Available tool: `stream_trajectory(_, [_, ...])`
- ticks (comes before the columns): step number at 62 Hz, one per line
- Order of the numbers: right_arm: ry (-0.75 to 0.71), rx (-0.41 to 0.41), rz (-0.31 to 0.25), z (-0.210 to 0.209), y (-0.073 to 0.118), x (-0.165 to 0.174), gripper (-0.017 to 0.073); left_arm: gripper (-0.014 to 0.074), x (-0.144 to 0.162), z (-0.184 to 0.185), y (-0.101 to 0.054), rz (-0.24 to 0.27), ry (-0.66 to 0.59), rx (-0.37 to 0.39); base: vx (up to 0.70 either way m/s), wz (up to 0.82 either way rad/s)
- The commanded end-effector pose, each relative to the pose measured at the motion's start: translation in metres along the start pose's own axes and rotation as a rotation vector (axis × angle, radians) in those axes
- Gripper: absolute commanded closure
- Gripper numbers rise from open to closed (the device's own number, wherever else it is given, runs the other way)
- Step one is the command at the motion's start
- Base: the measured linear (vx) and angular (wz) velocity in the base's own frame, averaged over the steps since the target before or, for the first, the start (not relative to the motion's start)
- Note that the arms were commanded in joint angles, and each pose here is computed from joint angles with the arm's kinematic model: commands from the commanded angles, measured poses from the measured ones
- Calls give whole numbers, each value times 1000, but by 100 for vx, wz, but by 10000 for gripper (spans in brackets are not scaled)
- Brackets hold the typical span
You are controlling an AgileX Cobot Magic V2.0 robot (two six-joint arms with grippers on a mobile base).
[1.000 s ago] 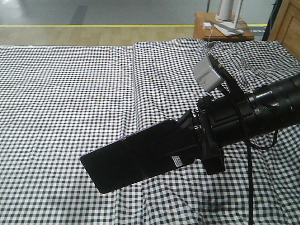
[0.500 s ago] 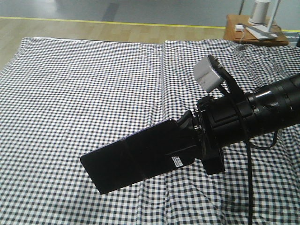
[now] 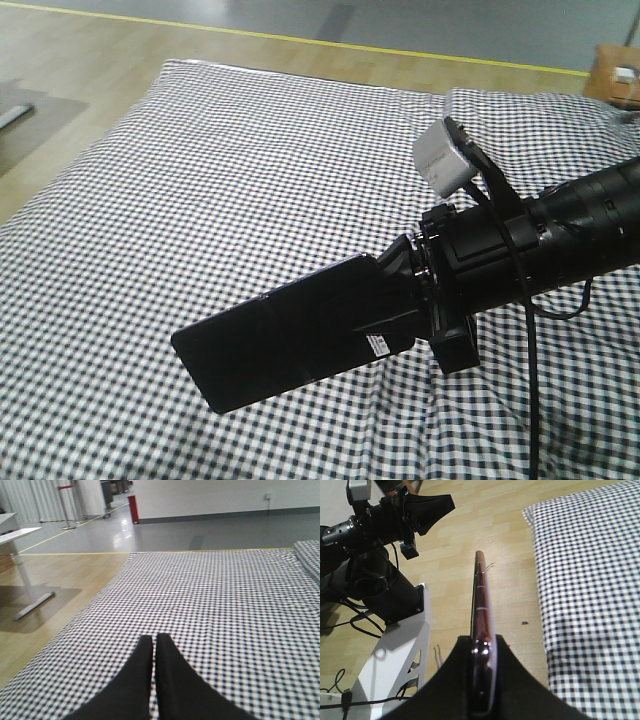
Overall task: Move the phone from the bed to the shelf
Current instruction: 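Hold the phone in the right gripper while the base turns away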
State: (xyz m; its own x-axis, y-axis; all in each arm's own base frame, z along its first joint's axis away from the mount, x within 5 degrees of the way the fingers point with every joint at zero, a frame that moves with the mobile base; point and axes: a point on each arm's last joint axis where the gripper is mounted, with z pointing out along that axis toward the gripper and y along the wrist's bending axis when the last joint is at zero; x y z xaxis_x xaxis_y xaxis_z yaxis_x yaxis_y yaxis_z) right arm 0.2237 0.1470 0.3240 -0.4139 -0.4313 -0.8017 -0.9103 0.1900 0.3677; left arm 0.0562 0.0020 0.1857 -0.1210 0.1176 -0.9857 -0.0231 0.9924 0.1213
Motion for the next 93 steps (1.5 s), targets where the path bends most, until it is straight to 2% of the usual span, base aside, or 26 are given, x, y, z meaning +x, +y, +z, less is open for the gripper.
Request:
stream_trajectory(1, [-76, -83, -29, -10, 19, -14, 561, 592, -14, -3, 2, -14, -107, -10, -11, 41])
stream_trajectory(49, [-76, -83, -29, -10, 19, -14, 561, 592, -14, -3, 2, -14, -107, -10, -11, 43])
stream_trajectory(93, [-76, -83, -29, -10, 19, -14, 561, 592, -14, -3, 2, -14, -107, -10, -15, 58])
